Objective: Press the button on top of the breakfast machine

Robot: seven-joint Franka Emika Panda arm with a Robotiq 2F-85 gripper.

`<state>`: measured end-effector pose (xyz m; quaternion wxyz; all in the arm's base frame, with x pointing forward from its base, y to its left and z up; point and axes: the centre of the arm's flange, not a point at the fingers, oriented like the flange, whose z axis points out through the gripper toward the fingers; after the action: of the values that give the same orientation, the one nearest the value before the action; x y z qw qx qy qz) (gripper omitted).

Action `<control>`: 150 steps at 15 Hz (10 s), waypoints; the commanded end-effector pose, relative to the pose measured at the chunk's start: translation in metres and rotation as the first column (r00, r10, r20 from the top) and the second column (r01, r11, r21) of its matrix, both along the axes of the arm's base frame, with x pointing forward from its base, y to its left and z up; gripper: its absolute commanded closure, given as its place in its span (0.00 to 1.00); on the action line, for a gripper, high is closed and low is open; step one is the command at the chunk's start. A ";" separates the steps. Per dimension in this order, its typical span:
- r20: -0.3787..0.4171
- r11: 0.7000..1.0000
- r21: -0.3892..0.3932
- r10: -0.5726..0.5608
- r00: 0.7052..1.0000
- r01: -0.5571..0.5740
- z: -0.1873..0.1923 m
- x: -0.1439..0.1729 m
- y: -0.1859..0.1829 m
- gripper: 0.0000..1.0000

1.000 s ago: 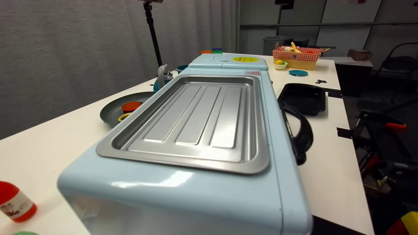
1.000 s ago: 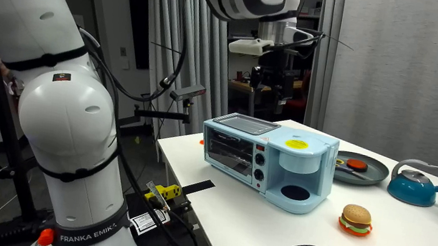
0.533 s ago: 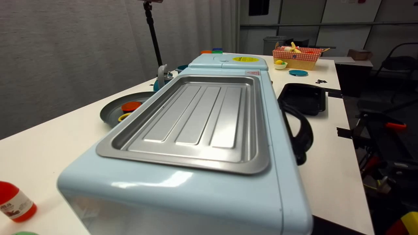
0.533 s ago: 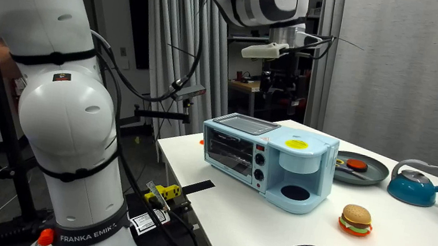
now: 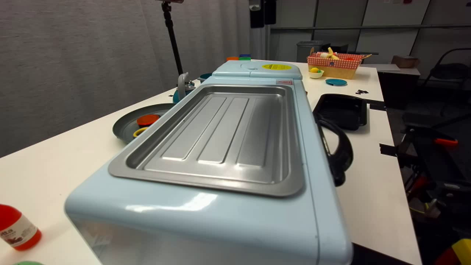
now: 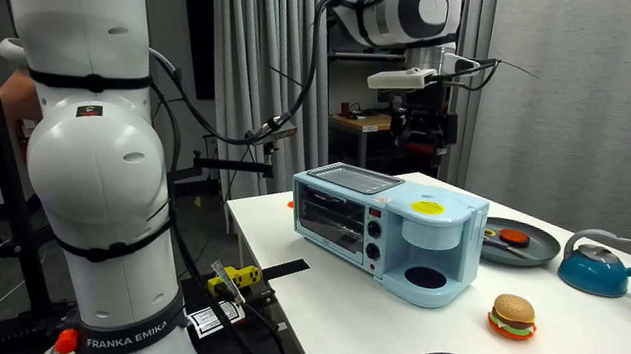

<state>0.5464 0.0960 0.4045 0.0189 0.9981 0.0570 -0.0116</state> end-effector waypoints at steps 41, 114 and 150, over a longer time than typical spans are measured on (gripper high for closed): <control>-0.096 1.000 -0.009 -0.024 0.995 0.023 -0.061 0.038 -0.005 1.00; -0.046 0.993 -0.001 -0.116 0.992 0.116 -0.089 -0.028 -0.033 1.00; 0.221 0.994 -0.063 0.103 0.970 -0.091 0.060 -0.128 0.015 0.00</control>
<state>0.4339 0.1134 0.4574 0.0428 0.9912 0.0894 0.0873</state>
